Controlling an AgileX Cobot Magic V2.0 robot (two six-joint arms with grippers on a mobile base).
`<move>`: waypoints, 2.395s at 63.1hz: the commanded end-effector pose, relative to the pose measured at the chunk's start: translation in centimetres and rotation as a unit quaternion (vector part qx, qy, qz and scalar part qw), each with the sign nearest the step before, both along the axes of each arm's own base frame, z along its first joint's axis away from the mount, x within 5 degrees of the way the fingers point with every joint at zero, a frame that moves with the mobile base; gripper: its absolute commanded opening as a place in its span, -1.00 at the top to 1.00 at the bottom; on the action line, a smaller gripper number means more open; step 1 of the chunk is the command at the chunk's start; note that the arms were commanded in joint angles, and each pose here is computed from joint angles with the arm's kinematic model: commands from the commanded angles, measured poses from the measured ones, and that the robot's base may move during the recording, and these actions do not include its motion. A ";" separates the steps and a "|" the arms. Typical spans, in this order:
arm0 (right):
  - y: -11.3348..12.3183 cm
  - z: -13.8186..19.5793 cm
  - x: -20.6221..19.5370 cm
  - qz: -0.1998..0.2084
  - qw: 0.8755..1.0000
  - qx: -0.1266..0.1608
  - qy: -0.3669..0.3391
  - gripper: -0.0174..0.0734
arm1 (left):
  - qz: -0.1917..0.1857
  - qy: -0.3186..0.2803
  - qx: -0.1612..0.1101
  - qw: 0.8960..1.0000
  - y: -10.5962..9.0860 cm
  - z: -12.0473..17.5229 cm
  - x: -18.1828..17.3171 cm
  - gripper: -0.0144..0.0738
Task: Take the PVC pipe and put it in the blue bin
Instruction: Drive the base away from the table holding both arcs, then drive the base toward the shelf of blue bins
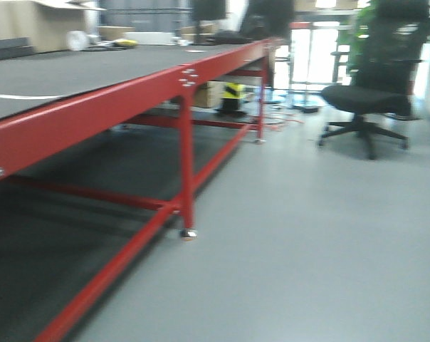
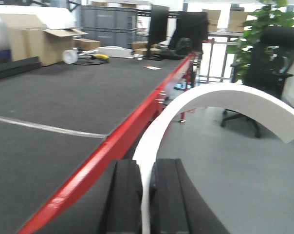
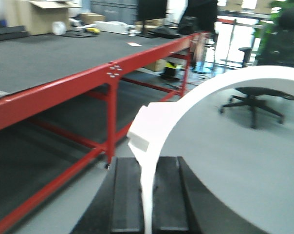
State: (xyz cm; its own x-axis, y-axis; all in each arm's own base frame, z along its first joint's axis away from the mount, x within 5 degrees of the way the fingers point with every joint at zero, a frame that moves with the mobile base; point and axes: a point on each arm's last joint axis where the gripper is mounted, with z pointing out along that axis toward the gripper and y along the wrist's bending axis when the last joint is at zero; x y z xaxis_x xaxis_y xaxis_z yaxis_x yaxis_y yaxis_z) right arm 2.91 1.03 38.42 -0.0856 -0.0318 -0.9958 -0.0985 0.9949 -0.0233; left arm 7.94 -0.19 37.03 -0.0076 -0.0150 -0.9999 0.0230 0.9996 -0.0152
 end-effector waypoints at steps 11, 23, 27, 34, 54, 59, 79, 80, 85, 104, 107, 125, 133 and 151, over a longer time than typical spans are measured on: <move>-0.1 0.2 0.0 -0.005 1.000 -0.005 -0.014 0.96 | -0.002 -0.020 -0.002 1.000 0.0 0.4 -0.2 0.92; -0.1 0.2 0.0 -0.005 1.000 -0.005 -0.014 0.96 | -0.002 -0.020 -0.002 1.000 0.0 0.4 -0.2 0.92; -0.1 0.2 0.0 -0.005 1.000 -0.005 -0.014 0.96 | -0.002 -0.020 -0.002 1.000 0.0 0.4 -0.2 0.92; -0.1 0.2 0.0 -0.005 1.000 -0.005 -0.014 0.96 | -0.002 -0.020 -0.002 1.000 0.0 0.4 -0.2 0.92; -0.1 0.2 0.0 -0.005 1.000 -0.005 -0.014 0.96 | -0.002 -0.020 -0.002 1.000 0.0 0.4 -0.2 0.92; -0.1 0.2 0.0 -0.005 1.000 -0.005 -0.014 0.96 | -0.002 -0.020 -0.002 1.000 0.0 0.4 -0.2 0.92; -0.1 0.2 0.0 -0.005 1.000 -0.005 -0.014 0.96 | -0.002 -0.020 -0.002 1.000 0.0 0.4 -0.2 0.92; -0.1 0.2 0.0 -0.005 1.000 -0.005 -0.014 0.96 | -0.002 -0.020 -0.002 1.000 0.0 0.4 -0.2 0.92; -0.1 0.2 0.0 -0.005 1.000 -0.005 -0.014 0.96 | -0.002 -0.020 -0.002 1.000 0.0 0.4 -0.2 0.92; -0.1 0.2 0.0 -0.005 1.000 -0.005 -0.014 0.96 | -0.002 -0.020 -0.002 1.000 0.0 0.4 -0.2 0.92; -0.1 0.2 0.0 -0.005 1.000 -0.005 -0.014 0.96 | -0.002 -0.020 -0.002 1.000 0.0 0.4 -0.2 0.92; -0.1 0.2 0.0 -0.005 1.000 -0.005 -0.014 0.96 | -0.002 -0.022 -0.002 1.000 0.0 0.4 -0.2 0.92; -0.1 0.2 0.0 -0.005 1.000 -0.005 -0.014 0.96 | -0.002 -0.022 -0.002 1.000 0.0 0.4 -0.2 0.92; -0.1 0.2 0.0 -0.005 1.000 -0.005 -0.014 0.96 | -0.002 -0.022 -0.002 1.000 0.0 0.4 -0.2 0.92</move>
